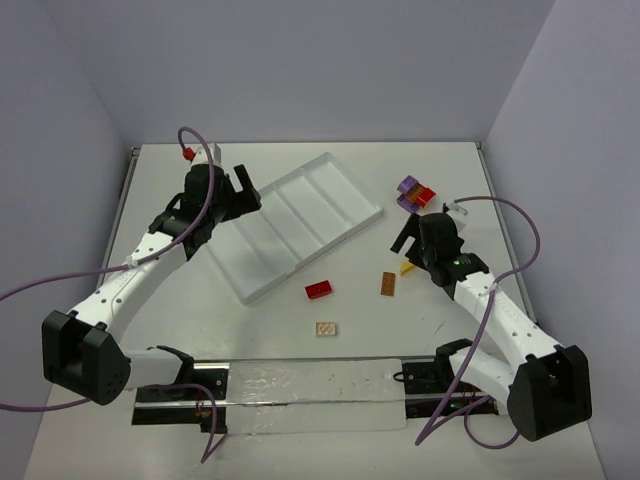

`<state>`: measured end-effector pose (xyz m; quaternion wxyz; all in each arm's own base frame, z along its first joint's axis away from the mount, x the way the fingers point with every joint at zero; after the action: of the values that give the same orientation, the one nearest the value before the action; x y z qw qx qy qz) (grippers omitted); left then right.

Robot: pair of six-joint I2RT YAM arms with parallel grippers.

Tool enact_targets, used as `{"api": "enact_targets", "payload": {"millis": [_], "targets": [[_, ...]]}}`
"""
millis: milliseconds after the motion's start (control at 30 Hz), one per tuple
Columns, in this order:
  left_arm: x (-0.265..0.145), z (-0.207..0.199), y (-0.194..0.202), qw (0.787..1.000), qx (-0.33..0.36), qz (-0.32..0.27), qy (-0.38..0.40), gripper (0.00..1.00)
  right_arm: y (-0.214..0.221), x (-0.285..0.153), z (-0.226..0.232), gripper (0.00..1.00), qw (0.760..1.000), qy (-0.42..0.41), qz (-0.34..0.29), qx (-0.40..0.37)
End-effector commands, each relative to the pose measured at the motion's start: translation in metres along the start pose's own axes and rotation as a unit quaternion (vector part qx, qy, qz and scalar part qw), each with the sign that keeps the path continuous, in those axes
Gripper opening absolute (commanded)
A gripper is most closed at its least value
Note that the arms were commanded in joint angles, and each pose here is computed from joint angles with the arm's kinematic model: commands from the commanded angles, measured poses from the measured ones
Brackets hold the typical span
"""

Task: Sort the legos into containers by color

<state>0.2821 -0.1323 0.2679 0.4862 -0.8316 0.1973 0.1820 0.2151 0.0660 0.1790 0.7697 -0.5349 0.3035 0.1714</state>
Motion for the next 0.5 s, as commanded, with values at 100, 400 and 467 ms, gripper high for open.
{"api": "enact_targets", "payload": {"millis": [100,400,467], "targets": [[-0.007,-0.014,-0.018,0.999,-0.013,-0.036,0.007,0.99,0.0,-0.003,-0.006,0.96,0.999,0.012,-0.026,0.024],[-0.019,-0.009,-0.022,0.999,-0.006,-0.05,-0.016,0.99,0.008,0.017,-0.018,0.93,0.998,0.04,0.007,0.046],[-0.022,-0.009,-0.024,0.998,-0.003,-0.054,-0.016,0.99,0.01,0.022,-0.021,0.93,0.997,0.044,0.013,0.055]]}}
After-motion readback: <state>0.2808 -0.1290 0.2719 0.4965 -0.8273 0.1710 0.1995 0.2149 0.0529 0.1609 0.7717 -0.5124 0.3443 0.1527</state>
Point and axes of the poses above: each gripper's point midway between its finger pads, its own x axis out along the fingers, its own z axis along the line the jaws close on, y = z × x, the point moved 10 cm from there along -x, back along the fingers, and after that the axes turned 8 degrees about -x, right-handed, at the moved point
